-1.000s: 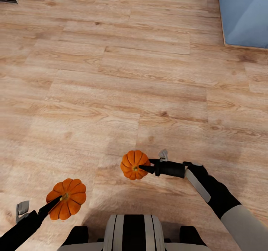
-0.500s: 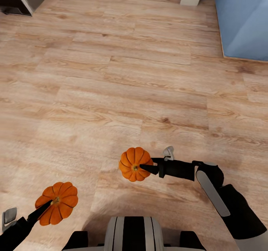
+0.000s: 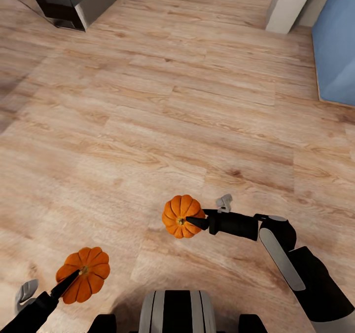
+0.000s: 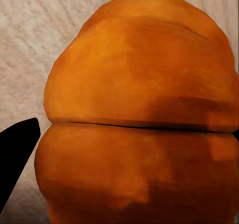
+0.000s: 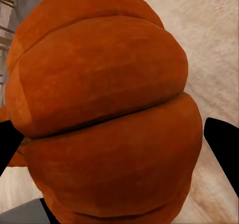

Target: Place each of the two pumpkins and all three candles from the living room inside a cabinet in the living room (use any cabinet), then make sure every cabinet is closed, and position the cauldron so it is next to a table in the living room.

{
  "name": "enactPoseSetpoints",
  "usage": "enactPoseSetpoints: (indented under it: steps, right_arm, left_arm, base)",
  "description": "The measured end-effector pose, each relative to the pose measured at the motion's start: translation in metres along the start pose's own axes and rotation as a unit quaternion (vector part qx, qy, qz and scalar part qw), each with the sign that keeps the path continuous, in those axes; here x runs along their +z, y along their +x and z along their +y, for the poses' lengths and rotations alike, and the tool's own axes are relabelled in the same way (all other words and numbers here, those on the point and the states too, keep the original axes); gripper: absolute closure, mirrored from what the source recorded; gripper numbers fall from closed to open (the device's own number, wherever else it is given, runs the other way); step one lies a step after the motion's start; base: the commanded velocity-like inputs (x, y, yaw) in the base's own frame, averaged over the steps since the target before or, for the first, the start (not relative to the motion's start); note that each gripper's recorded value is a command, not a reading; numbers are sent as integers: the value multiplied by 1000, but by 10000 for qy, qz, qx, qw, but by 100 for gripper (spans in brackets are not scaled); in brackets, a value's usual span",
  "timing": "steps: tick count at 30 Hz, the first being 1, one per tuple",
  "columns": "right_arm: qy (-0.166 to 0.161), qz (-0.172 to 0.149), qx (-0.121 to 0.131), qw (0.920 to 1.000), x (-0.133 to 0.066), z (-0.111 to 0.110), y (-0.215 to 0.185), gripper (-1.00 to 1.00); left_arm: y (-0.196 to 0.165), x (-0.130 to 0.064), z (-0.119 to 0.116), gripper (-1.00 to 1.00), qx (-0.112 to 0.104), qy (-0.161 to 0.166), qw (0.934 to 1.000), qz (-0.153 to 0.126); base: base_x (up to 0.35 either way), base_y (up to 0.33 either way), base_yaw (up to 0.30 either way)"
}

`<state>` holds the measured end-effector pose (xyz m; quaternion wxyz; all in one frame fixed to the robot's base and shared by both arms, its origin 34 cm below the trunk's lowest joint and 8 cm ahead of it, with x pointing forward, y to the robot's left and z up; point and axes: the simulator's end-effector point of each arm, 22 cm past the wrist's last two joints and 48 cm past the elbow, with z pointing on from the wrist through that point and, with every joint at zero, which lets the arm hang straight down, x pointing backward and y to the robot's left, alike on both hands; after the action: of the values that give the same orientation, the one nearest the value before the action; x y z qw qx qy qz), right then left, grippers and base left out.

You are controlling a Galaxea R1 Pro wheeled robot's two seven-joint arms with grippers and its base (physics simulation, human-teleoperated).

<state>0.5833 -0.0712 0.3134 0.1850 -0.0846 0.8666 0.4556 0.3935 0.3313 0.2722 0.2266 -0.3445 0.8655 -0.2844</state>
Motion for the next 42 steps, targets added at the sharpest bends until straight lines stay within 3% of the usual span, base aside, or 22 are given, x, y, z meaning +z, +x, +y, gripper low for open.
enactPoseSetpoints:
  steps: [7, 17, 25, 42]
  right_arm:
    - [24, -79, -130, 9999, -7, 8, -11, 100]
    - [41, -204, -307, 9993, -18, 21, -26, 100]
    - [-5, -440, -504, 9978, -27, 35, -40, 100]
    - [-32, -635, -790, 9948, -44, 63, -62, 100]
  left_arm:
    - [11, 11, -15, 100, 88, 90, 9998, 166]
    - [7, 12, -21, 100, 226, 55, 9997, 54]
    - [13, 16, -8, 100, 526, -287, 9980, 185]
    - [-1, 8, -30, 100, 663, -76, 9978, -29]
  base:
    - [0, 0, 288]
    - [0, 0, 288]
    - [0, 0, 288]
    - [0, 0, 288]
